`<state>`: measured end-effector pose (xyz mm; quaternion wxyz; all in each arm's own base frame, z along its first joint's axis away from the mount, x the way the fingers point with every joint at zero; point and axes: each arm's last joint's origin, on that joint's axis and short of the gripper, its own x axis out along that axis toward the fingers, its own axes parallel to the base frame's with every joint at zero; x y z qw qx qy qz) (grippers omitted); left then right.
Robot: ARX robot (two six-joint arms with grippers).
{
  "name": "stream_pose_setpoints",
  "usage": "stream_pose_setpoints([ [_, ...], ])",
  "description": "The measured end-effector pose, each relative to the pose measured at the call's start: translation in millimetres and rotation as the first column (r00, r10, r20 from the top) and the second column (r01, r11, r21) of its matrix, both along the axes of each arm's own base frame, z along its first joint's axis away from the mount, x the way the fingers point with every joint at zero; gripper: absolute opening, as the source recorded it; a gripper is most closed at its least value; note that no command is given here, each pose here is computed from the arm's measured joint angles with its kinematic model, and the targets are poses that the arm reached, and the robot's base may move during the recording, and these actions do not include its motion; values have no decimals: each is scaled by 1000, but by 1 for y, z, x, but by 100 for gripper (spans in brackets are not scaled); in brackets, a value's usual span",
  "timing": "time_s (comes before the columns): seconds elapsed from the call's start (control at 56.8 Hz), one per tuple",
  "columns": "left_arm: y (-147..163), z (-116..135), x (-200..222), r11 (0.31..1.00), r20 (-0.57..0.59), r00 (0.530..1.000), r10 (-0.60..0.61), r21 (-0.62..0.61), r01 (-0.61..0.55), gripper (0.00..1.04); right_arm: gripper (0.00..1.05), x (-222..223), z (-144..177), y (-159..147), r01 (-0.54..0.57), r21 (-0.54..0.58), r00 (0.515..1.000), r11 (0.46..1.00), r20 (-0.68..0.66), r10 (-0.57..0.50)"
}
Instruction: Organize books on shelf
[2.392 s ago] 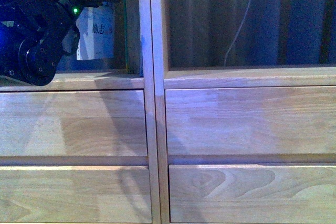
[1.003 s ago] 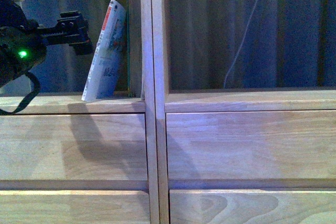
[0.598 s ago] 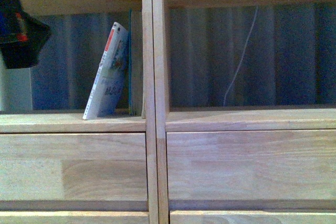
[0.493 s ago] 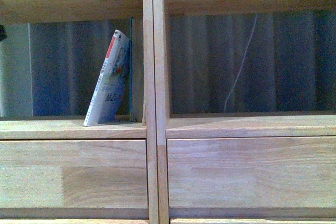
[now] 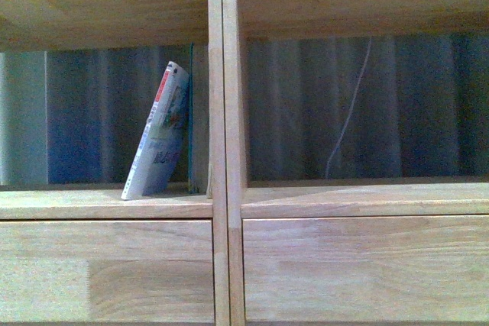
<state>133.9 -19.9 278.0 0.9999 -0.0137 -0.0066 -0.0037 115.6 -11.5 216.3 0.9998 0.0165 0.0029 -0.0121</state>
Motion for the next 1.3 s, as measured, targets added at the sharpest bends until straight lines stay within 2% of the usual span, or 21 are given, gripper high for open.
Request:
stream_pose_setpoints([
  [0.281, 11, -45, -10, 999, -17, 999, -27, 16, 27, 20, 5, -5, -21, 11, -23, -23, 1000, 999, -3, 23],
  [0.387, 19, -57, -13, 1000, -21, 1000, 7, 15, -7, 2, 3, -6, -26, 11, -24, -27, 1000, 999, -1, 24],
  [0.95, 19, -91, -24, 1000, -10, 1000, 4, 20, -3, 3, 3, -18, -47, 11, -23, -28, 1000, 999, 3, 23],
  [1.073, 19, -100, -33, 1000, -37, 999, 3, 20, -2, 3, 3, -18, -49, 11, -23, -28, 1000, 999, 10, 23],
  [1.302, 20, -102, -36, 1000, -8, 1000, 4, 20, -4, 3, 3, -18, -49, 11, -23, -28, 1000, 999, 11, 24],
])
